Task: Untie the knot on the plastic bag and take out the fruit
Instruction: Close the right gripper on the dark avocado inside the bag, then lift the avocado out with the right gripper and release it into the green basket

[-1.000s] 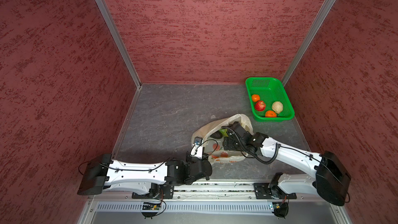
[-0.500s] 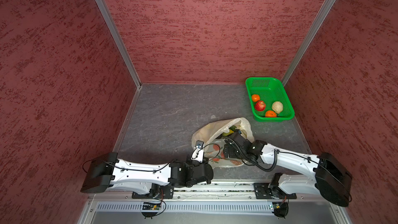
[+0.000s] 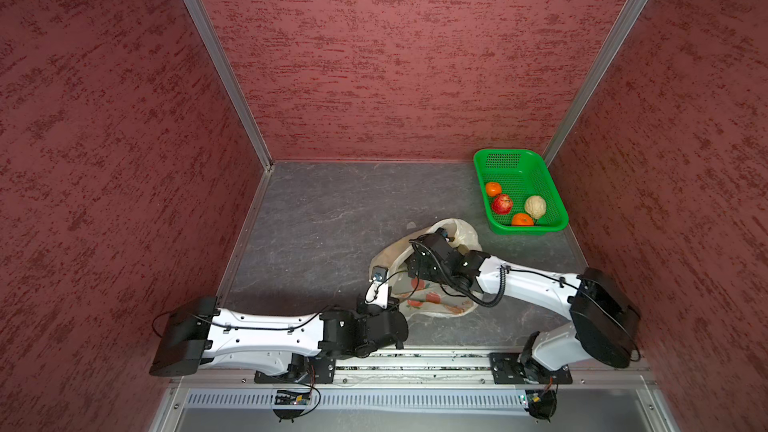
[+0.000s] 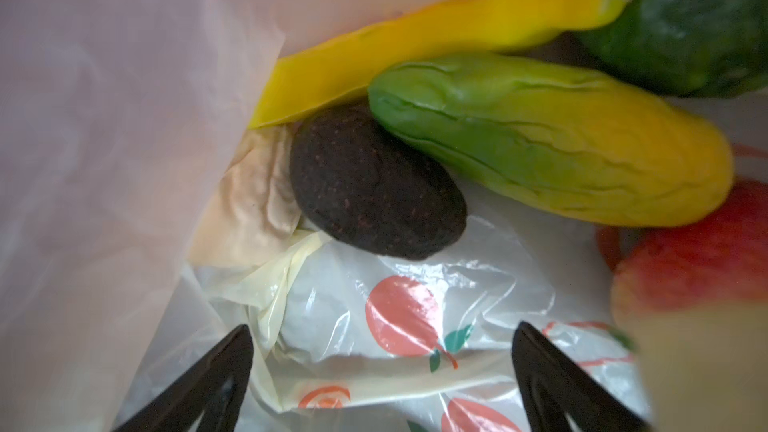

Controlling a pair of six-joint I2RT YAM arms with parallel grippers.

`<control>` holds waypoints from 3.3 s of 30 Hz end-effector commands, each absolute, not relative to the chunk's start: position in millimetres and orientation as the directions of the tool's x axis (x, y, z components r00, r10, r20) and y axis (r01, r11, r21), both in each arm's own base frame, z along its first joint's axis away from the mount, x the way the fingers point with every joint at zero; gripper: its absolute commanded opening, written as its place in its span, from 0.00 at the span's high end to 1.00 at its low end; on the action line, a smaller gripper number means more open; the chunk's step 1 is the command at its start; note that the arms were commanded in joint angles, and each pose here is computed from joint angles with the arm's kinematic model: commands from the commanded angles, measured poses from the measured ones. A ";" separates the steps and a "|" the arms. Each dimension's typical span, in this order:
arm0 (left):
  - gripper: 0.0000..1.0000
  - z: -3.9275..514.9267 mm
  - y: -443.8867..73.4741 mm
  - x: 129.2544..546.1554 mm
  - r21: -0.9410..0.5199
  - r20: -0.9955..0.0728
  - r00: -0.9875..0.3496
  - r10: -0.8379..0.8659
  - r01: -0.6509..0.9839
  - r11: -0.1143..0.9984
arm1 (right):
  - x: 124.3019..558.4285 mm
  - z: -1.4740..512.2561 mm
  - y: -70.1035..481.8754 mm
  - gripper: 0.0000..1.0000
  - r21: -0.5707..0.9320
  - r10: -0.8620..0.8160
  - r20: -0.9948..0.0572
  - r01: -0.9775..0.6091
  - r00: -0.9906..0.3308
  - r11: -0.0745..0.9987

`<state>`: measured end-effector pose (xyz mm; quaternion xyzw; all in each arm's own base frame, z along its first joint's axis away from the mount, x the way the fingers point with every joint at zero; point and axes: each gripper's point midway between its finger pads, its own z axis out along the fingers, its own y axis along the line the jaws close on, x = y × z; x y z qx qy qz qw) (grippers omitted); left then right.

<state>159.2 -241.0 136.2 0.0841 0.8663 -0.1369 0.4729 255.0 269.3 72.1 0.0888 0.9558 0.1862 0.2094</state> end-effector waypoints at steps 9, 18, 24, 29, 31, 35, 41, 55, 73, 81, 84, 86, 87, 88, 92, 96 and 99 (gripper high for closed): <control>1.00 151.6 -243.3 166.0 -0.186 -0.862 -0.506 -0.027 0.266 0.946 | 302.1 71.2 282.6 0.02 0.460 0.412 -0.399 0.210 -0.820 0.863; 1.00 151.2 -243.9 166.0 -0.187 -0.861 -0.508 -0.026 0.268 0.945 | 319.4 59.1 285.1 0.02 0.470 0.449 -0.392 0.245 -0.803 0.848; 1.00 150.5 -244.4 165.6 -0.188 -0.858 -0.513 -0.025 0.267 0.945 | 322.6 45.1 289.4 0.02 0.451 0.434 -0.375 0.247 -0.819 0.858; 1.00 149.6 -244.5 165.6 -0.187 -0.856 -0.516 -0.025 0.264 0.946 | 318.8 38.6 286.0 0.12 0.447 0.433 -0.371 0.250 -0.822 0.859; 1.00 148.7 -244.4 165.5 -0.186 -0.855 -0.518 -0.024 0.262 0.947 | 317.8 40.1 284.7 0.19 0.451 0.431 -0.375 0.245 -0.820 0.858; 1.00 147.1 -243.8 165.7 -0.186 -0.854 -0.520 -0.029 0.253 0.949 | 317.6 48.1 285.2 0.32 0.459 0.419 -0.387 0.223 -0.821 0.860; 1.00 147.9 -243.4 167.6 -0.185 -0.856 -0.516 -0.032 0.248 0.951 | 310.0 74.9 285.1 0.35 0.484 0.397 -0.399 0.178 -0.827 0.857; 1.00 161.4 -247.3 180.5 -0.188 -0.869 -0.493 -0.040 0.254 0.949 | 239.3 136.5 286.9 0.36 0.500 0.211 -0.365 0.001 -0.907 0.866; 1.00 161.3 -245.1 186.1 -0.183 -0.869 -0.494 -0.033 0.259 0.948 | 233.6 275.3 262.4 0.36 0.539 0.221 -0.479 -0.086 -0.850 0.838; 1.00 160.8 -245.0 186.3 -0.183 -0.869 -0.494 -0.034 0.257 0.949 | 287.6 315.8 187.3 0.36 0.547 0.349 -0.560 -0.018 -0.751 0.837; 1.00 160.8 -245.3 186.2 -0.181 -0.868 -0.496 -0.031 0.257 0.949 | 314.0 314.0 147.2 0.35 0.524 0.390 -0.588 0.033 -0.708 0.851; 1.00 160.6 -245.1 186.1 -0.176 -0.868 -0.496 -0.027 0.257 0.950 | 331.4 307.7 120.4 0.35 0.526 0.429 -0.593 0.075 -0.682 0.847; 1.00 160.5 -245.3 185.7 -0.176 -0.867 -0.498 -0.025 0.259 0.950 | 341.4 303.6 104.6 0.35 0.523 0.450 -0.600 0.101 -0.662 0.846; 1.00 159.9 -244.7 185.5 -0.171 -0.867 -0.498 -0.021 0.259 0.951 | 349.6 299.2 91.7 0.35 0.522 0.469 -0.602 0.127 -0.646 0.844; 1.00 158.0 -243.0 184.8 -0.172 -0.862 -0.507 -0.021 0.253 0.952 | 388.2 277.8 40.8 0.35 0.530 0.546 -0.612 0.216 -0.572 0.820; 1.00 158.2 -242.2 184.3 -0.172 -0.861 -0.508 -0.022 0.250 0.953 | 423.3 247.8 -2.1 0.35 0.526 0.603 -0.609 0.307 -0.515 0.793; 1.00 158.8 -241.2 184.7 -0.170 -0.862 -0.507 -0.022 0.246 0.954 | 448.6 223.3 -28.4 0.35 0.519 0.637 -0.601 0.370 -0.482 0.770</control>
